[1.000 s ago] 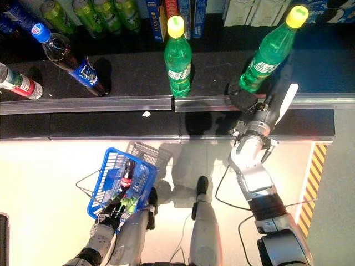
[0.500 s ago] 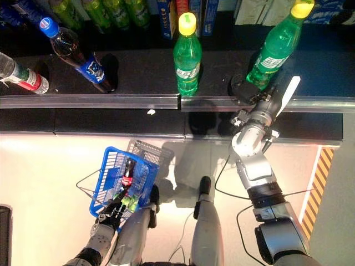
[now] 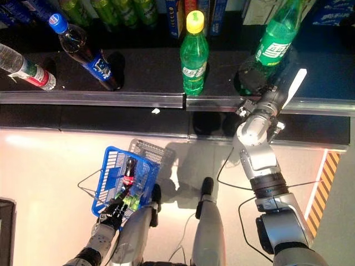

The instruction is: Pick up the drink and place into the basket.

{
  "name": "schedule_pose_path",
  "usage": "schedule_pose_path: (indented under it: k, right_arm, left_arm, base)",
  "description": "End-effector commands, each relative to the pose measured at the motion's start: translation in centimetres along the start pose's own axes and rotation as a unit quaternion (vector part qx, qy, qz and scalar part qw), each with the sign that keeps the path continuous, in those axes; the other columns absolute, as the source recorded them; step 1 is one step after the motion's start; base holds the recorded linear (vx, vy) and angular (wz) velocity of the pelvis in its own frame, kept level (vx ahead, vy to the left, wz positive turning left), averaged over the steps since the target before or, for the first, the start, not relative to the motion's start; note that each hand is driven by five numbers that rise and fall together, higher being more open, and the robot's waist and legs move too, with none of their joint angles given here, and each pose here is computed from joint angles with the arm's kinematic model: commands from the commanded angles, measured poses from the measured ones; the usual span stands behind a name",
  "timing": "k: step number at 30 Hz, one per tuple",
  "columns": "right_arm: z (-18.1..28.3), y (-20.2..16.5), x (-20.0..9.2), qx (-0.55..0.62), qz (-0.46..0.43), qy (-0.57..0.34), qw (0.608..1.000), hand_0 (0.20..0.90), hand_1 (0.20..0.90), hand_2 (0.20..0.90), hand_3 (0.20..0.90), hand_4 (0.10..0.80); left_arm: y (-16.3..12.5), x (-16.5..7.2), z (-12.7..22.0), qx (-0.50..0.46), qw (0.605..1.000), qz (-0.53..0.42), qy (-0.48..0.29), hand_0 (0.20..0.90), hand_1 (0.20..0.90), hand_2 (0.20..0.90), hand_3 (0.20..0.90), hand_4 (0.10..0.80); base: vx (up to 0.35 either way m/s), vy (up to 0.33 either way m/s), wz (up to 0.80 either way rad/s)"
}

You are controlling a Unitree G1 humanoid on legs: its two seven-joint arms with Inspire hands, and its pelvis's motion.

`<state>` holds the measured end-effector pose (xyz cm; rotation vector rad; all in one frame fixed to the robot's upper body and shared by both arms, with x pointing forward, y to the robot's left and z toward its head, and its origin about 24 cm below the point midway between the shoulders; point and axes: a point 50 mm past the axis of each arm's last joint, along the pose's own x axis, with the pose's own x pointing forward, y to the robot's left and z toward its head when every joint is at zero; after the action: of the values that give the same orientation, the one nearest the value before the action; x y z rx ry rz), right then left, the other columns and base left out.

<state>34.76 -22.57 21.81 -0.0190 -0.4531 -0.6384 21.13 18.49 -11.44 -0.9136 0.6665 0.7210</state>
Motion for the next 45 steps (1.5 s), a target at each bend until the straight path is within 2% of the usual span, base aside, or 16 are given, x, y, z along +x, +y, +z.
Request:
schedule_pose_path:
  k: [1,12,17,24,33,39,45]
  right_arm:
    - [7.7,-0.8,1.9,0.063,-0.006,-0.155,0.986,0.300,0.300,0.300,0.200,0.100]
    - [6.2,-2.0,1.8,0.057,-0.013,-0.144,0.988,0.300,0.300,0.300,0.200,0.100]
    - [6.9,-2.1,1.3,0.071,0.010,-0.172,0.982,0.300,0.300,0.300,0.200,0.100]
    - [7.1,-0.8,-2.1,0.088,0.101,-0.216,0.967,0.300,0.300,0.300,0.200,0.100]
    - [7.3,-0.1,-6.2,0.134,0.214,-0.233,0.939,0.300,0.300,0.300,0.200,0.100]
    - [6.9,0.2,-8.6,0.191,0.308,-0.207,0.909,0.300,0.300,0.300,0.200,0.100]
    - [6.9,0.6,-11.7,0.245,0.407,-0.192,0.859,0.300,0.300,0.300,0.200,0.100]
  left_arm:
    - [4.1,-0.5,3.4,0.009,0.996,0.031,-0.081,0.300,0.300,0.300,0.200,0.100]
    - [4.9,-0.6,3.1,0.003,0.996,0.039,-0.076,0.300,0.300,0.300,0.200,0.100]
    - [4.9,-0.7,3.3,-0.015,0.996,0.033,-0.086,0.300,0.300,0.300,0.200,0.100]
    - [3.3,-1.1,4.1,-0.064,0.990,-0.021,-0.124,0.300,0.300,0.300,0.200,0.100]
    - [2.6,-1.7,5.3,-0.074,0.981,-0.074,-0.163,0.300,0.300,0.300,0.200,0.100]
    - [2.1,-2.4,5.9,-0.057,0.974,-0.117,-0.184,0.300,0.300,0.300,0.200,0.100]
    - [0.9,-3.7,6.8,-0.017,0.963,-0.174,-0.205,0.300,0.300,0.300,0.200,0.100]
  base:
    - [0.007,0.016,0.05]
    - [-0.007,0.010,0.05]
    - [-0.028,0.035,0.01]
    - [-0.008,0.030,0.00]
    - [0.004,0.000,0.00]
    - [0.049,0.010,0.01]
    - [0.030,0.010,0.03]
